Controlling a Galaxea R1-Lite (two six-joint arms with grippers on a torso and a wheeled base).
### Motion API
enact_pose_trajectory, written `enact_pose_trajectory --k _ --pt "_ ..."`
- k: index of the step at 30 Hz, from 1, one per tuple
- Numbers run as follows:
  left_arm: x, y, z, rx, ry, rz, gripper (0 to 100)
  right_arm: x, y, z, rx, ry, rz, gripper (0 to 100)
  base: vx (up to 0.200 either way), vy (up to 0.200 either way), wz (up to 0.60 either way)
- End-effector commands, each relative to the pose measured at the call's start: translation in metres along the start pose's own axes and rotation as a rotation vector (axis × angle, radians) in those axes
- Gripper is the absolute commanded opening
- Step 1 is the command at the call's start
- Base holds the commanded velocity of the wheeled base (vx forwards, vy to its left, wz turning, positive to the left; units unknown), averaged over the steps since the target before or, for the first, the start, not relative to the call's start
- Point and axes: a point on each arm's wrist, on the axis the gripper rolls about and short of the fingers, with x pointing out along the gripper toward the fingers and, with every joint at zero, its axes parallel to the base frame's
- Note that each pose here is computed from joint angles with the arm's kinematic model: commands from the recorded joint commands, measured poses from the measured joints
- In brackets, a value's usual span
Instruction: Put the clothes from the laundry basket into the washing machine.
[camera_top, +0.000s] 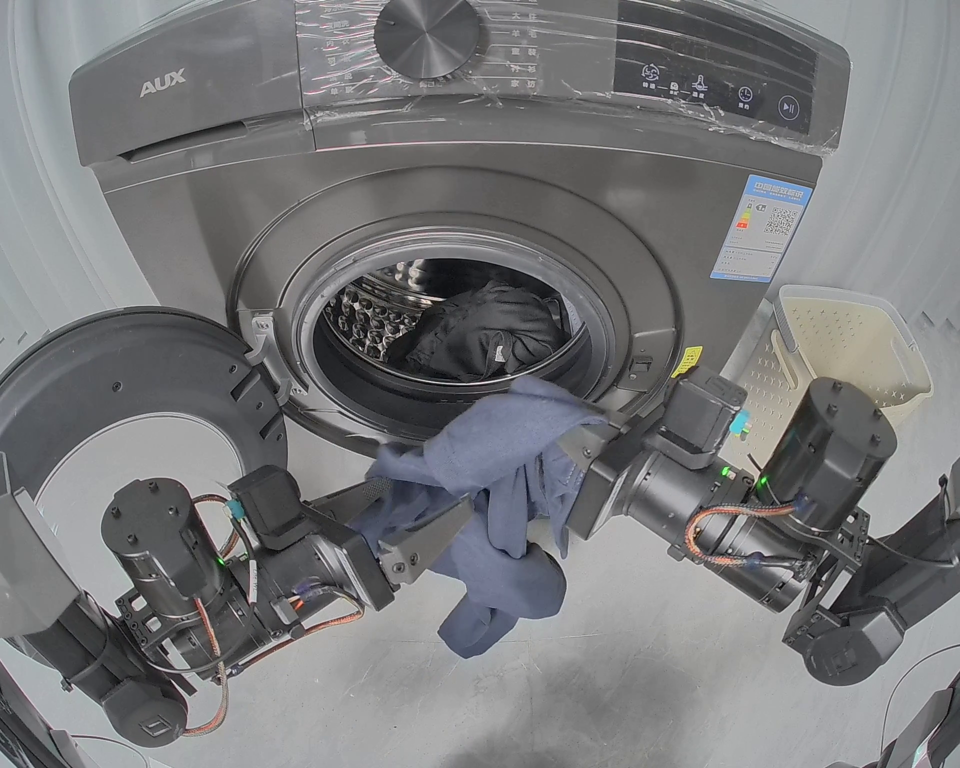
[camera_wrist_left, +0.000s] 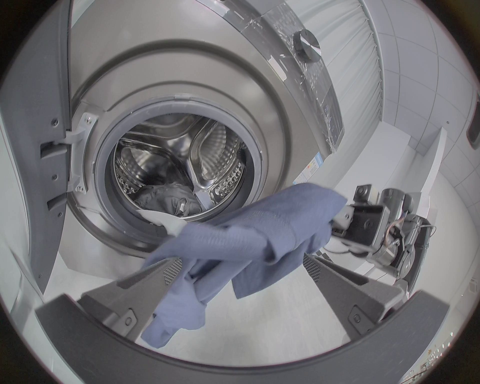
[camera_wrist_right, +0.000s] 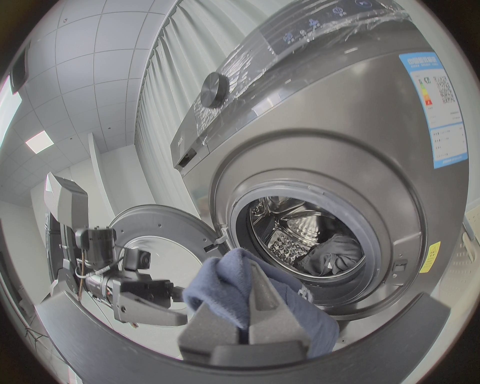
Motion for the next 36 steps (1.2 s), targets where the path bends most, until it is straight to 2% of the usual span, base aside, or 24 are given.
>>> enact_pose_trajectory --k 1,2,7,11,17,19,20,21,22,27,28,31,36 --pt "0.0 0.004 -0.009 -0.002 0.04 0.015 100 -0.005 0.0 0.011 -0.001 -0.032 0.0 0 0.0 0.0 0.0" --pt "0.0 0.006 -0.014 0.01 0.063 0.025 100 -0.005 0.0 0.013 -0.001 -0.037 -0.006 0 0.0 0.0 0.0" --pt "0.0 0.012 -0.028 0.029 0.124 0.049 100 -0.004 0.0 0.014 -0.002 -0.041 -0.013 0 0.0 0.0 0.0" --pt "-0.002 0.016 -0.04 0.056 0.18 0.061 100 -0.001 -0.001 0.015 -0.002 -0.051 -0.026 0 0.0 0.0 0.0" --pt "-0.008 0.016 -0.054 0.06 0.25 0.063 100 0.007 -0.005 0.018 -0.006 -0.066 -0.059 0 0.0 0.0 0.0" --pt "-0.008 0.013 -0.059 0.08 0.271 0.048 100 0.011 -0.005 0.017 -0.006 -0.067 -0.06 0 0.0 0.0 0.0" --pt "-0.008 0.013 -0.059 0.08 0.271 0.048 100 0.011 -0.005 0.017 -0.006 -0.067 -0.06 0 0.0 0.0 0.0" --pt "-0.007 0.013 -0.062 0.098 0.286 0.045 100 0.017 -0.005 0.015 -0.006 -0.071 -0.06 0 0.0 0.0 0.0" --pt "-0.007 0.014 -0.065 0.105 0.299 0.045 100 0.02 -0.005 0.015 -0.006 -0.075 -0.06 0 0.0 0.0 0.0" --pt "0.0 0.021 -0.081 0.127 0.355 0.057 100 0.029 -0.005 0.014 -0.003 -0.089 -0.056 0 0.0 0.0 0.0" --pt "0.007 0.025 -0.09 0.134 0.374 0.062 100 0.031 -0.003 0.013 -0.002 -0.084 -0.052 0 0.0 0.0 0.0" --pt "0.015 0.027 -0.094 0.134 0.374 0.062 100 0.031 -0.001 0.012 0.001 -0.082 -0.047 0 0.0 0.0 0.0" --pt "0.038 0.033 -0.092 0.133 0.311 0.06 100 0.03 0.0 0.012 0.002 -0.08 -0.044 0 0.0 0.0 0.0"
